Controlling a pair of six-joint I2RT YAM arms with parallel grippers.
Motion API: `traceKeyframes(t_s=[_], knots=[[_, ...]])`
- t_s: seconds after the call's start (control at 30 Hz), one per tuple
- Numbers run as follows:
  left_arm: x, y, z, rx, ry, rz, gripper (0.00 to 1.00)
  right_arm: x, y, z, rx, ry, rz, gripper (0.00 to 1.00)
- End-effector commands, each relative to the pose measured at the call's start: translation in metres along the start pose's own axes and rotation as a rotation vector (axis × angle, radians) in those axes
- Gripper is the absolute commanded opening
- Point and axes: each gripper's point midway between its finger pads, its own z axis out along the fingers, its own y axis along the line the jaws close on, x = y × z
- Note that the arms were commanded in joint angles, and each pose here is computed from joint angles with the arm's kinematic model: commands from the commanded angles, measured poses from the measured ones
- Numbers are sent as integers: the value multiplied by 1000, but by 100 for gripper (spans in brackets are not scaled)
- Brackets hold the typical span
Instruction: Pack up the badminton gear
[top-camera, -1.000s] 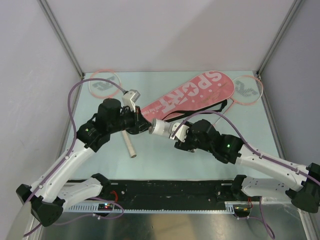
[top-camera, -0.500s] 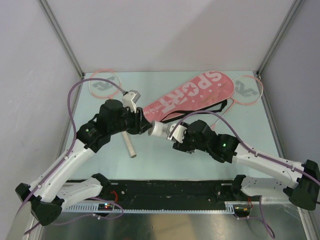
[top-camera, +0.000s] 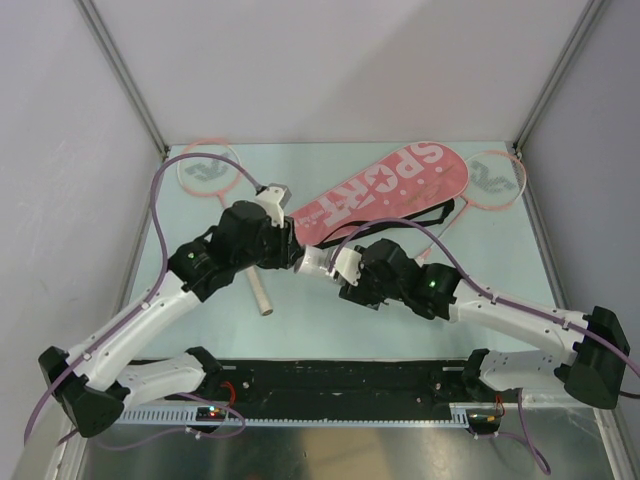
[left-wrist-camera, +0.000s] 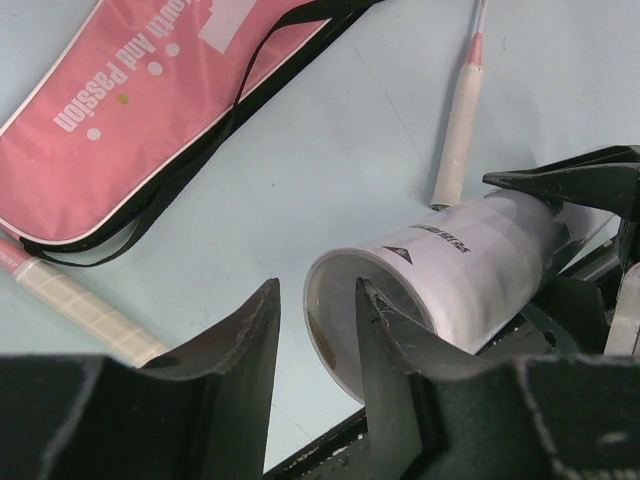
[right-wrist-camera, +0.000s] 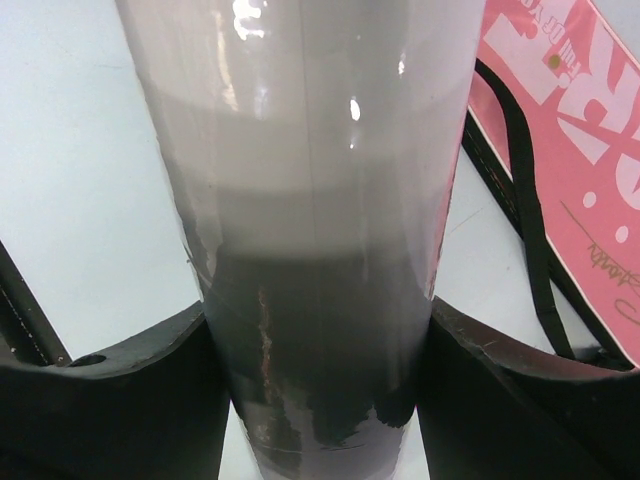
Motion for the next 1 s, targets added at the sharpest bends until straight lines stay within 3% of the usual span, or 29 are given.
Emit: traceKeyframes(t_s=[0.0,0.73,0.83,0.97], knots=[[4,-20,-4,75,4,-15,42,-80,-22,-19,49,-265,49,65],[9,-37,-17,170,13,-121,42,-107,-22,-42,-25,-418,170,64],[-3,-30,-23,139,-44,-114,47,-104,-19,-42,-36,-407,166,64],[-36,-25,-46,121,-167,-89,65,-97,-18,-42,-43,-383,171,64]])
